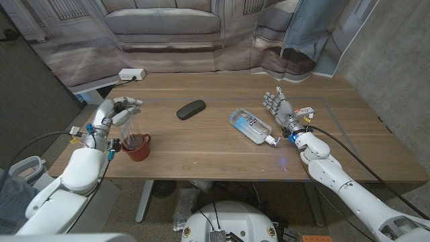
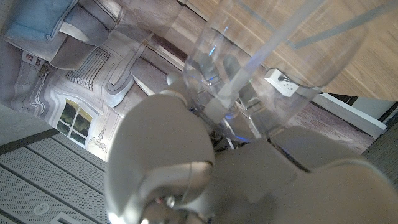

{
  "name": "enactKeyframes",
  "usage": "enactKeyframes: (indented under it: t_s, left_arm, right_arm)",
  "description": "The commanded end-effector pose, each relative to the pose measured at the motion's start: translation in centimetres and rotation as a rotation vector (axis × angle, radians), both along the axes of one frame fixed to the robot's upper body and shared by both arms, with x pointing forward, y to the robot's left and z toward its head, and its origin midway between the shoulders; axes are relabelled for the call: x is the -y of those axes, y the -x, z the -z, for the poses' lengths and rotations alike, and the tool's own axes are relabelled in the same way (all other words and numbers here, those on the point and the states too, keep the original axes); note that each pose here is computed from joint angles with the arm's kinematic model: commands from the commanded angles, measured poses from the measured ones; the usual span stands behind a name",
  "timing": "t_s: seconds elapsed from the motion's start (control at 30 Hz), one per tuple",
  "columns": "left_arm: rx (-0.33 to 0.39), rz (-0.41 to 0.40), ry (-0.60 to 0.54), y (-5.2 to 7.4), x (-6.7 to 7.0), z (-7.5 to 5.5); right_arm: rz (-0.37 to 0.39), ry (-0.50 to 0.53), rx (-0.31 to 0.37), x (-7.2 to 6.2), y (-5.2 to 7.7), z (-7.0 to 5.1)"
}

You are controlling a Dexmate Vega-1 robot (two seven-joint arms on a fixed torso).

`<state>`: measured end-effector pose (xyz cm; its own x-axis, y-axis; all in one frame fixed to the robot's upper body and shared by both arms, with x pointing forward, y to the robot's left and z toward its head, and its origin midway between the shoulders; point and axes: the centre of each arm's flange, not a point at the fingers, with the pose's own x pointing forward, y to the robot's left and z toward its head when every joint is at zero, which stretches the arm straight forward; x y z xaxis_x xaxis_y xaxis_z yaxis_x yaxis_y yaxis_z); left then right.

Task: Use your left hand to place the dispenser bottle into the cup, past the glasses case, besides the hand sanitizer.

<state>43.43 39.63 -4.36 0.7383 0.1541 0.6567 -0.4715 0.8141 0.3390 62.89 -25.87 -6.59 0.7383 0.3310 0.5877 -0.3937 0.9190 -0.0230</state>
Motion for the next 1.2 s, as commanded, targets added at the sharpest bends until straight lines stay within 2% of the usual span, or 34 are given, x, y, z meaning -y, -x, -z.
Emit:
enactKeyframes:
  t_s: [0.03,0.37,0.6,0.87,1.2]
  left_arm:
    - [-0.011,0.007,0.018,-0.7,-0.1,1.1]
    - [-0.004,0.015,0.036,-0.9,-0.6,2.0]
    - [-0.003,0.025,0.027,-1.1,-0.5,2.0]
    - [-0.002,0.023,0.033,-0.6,-0.1,3.1]
    - [0.007,0.02,0.042,0.1,0.0,3.6]
  right_arm:
    - [0.003,0.001,-0.005,0.0,-0.1,0.2]
    - [0.006,0.001,0.0,-0.4,0.1,0.2]
    - [-0.007,-0.001,-0.002,-0.9,-0.2,0.4]
    - [-0.01,0.007,0.003,-1.0,-0.2,0.5]
    - [-0.02,0.022,0.017,-1.4,0.1,0.1]
